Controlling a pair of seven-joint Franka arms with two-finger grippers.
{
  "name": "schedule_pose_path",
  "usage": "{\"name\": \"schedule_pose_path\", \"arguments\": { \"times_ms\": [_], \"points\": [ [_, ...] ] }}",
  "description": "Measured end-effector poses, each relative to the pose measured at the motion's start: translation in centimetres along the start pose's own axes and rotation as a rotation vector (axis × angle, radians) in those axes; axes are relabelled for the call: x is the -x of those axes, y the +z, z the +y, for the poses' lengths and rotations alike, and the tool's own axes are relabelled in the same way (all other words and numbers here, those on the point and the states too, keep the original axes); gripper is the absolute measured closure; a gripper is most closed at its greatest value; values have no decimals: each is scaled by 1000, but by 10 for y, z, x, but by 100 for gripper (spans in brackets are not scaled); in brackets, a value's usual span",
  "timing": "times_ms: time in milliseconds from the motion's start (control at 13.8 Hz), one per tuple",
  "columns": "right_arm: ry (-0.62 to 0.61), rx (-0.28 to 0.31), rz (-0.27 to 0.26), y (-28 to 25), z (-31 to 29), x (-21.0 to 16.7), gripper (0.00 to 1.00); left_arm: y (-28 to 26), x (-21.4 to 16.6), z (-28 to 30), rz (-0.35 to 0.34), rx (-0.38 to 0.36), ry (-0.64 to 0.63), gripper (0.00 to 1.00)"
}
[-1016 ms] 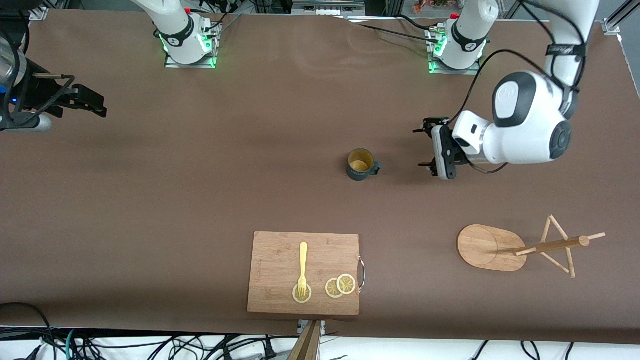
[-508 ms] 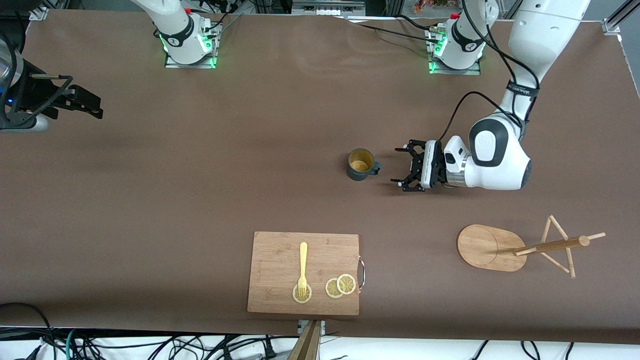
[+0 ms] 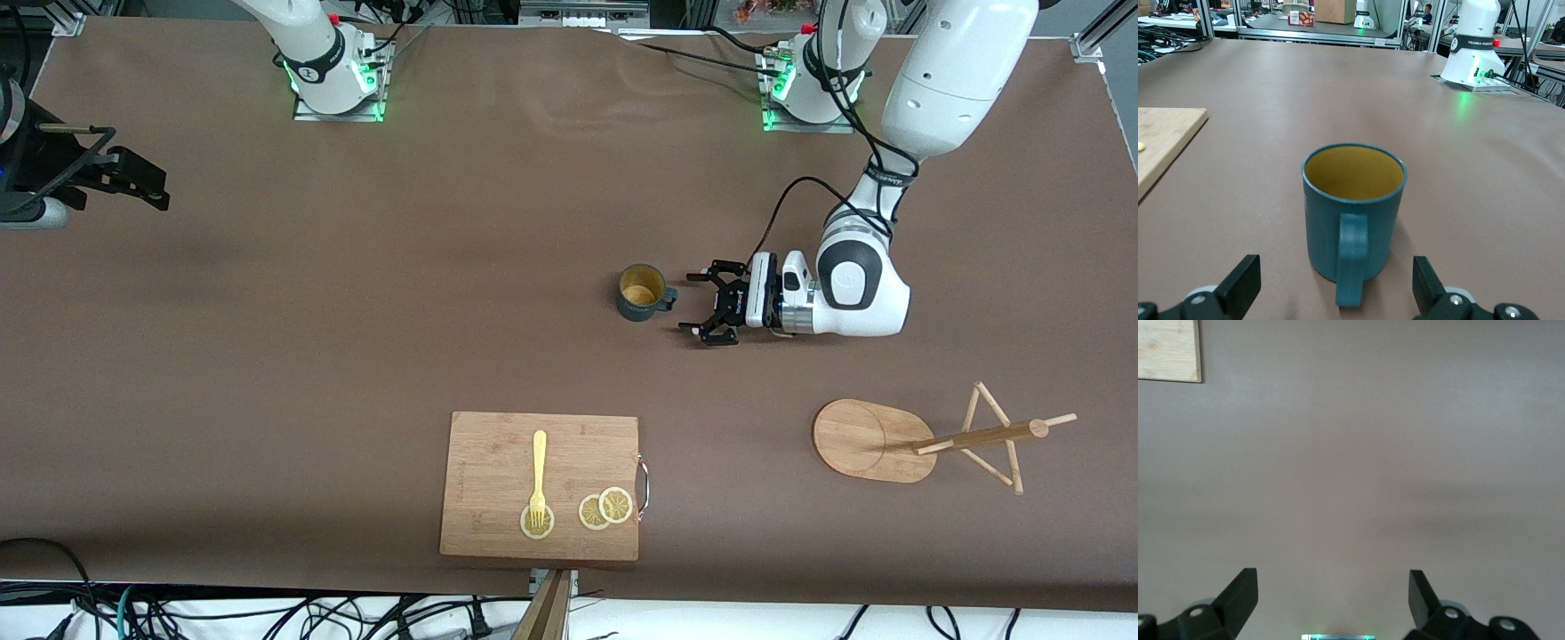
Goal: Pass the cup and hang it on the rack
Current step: 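Grasp the mug handle with the left gripper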
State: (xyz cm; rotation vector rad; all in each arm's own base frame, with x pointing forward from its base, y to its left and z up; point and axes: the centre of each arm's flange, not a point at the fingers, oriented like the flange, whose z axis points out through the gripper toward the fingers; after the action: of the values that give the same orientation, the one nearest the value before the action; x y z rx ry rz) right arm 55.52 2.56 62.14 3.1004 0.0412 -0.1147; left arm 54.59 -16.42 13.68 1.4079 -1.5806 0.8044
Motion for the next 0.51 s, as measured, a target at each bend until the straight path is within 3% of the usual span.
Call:
{"name": "schedule_pose_path", "arguments": {
  "times_ms": [508],
  "points": [
    [26,-1,-14,8,13,-5,0,21,17,15,78,-35,-15,5]
  ]
}}
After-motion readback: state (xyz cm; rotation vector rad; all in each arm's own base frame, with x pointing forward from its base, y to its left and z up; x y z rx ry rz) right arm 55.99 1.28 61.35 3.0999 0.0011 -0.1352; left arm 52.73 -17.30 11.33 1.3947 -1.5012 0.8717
